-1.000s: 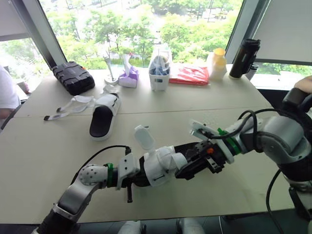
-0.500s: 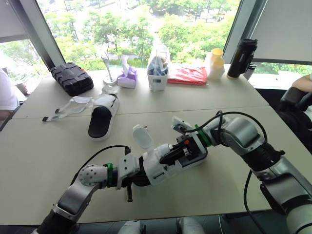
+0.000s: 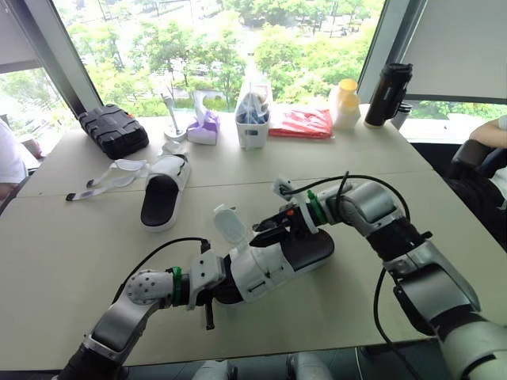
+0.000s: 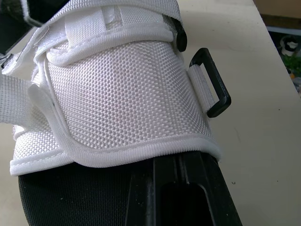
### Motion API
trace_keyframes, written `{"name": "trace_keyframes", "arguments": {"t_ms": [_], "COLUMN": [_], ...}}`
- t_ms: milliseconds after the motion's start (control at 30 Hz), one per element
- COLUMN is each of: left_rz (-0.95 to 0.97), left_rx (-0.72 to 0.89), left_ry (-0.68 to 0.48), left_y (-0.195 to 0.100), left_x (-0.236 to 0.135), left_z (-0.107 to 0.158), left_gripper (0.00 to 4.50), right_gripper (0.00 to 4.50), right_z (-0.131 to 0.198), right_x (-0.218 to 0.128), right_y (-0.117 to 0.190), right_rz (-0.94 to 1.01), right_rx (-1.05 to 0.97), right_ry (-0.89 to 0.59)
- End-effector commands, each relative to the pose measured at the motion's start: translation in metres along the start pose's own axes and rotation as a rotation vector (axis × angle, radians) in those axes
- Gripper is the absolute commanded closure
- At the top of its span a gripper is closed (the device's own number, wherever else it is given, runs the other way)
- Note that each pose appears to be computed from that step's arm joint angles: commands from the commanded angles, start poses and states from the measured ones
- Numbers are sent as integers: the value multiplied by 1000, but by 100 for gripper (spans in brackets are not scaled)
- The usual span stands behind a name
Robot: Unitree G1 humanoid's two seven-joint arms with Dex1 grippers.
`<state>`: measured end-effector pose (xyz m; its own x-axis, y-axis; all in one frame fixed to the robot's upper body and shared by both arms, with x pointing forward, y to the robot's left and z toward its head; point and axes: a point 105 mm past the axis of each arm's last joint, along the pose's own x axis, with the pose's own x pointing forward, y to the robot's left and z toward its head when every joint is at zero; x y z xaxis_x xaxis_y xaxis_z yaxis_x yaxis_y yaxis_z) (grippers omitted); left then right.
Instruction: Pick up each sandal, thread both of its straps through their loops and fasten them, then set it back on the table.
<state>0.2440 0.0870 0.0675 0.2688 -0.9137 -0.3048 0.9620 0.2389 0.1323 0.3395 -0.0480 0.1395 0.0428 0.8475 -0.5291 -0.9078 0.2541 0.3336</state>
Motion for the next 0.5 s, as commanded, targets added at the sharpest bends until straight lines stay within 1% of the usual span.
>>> {"name": "trace_keyframes", "arguments": {"t_ms": [33,100,200,400,500], "left_rz": [2,2,2,4,4], "left_rx": [-93,-92,-91,-89,-86], "left_ry": [135,134,134,134,134], "left_y": [-8,-8,-7,-6,-4], "left_x": [-1,0,0,0,0], "left_z": [-37,-36,-36,-36,-36], "left_gripper": [450,450,450,450,450], "right_gripper": [111,111,111,111,111], "right_z": [18,21,48,62,70], "right_x": [-4,-5,-18,-20,-21], "right_y": [-7,-11,-14,-14,-5], "right_rz": [-53,-63,-90,-101,-72], "right_rx": [-76,-80,-99,-128,-135], "right_ry": [-29,-38,-103,-119,-134]}}
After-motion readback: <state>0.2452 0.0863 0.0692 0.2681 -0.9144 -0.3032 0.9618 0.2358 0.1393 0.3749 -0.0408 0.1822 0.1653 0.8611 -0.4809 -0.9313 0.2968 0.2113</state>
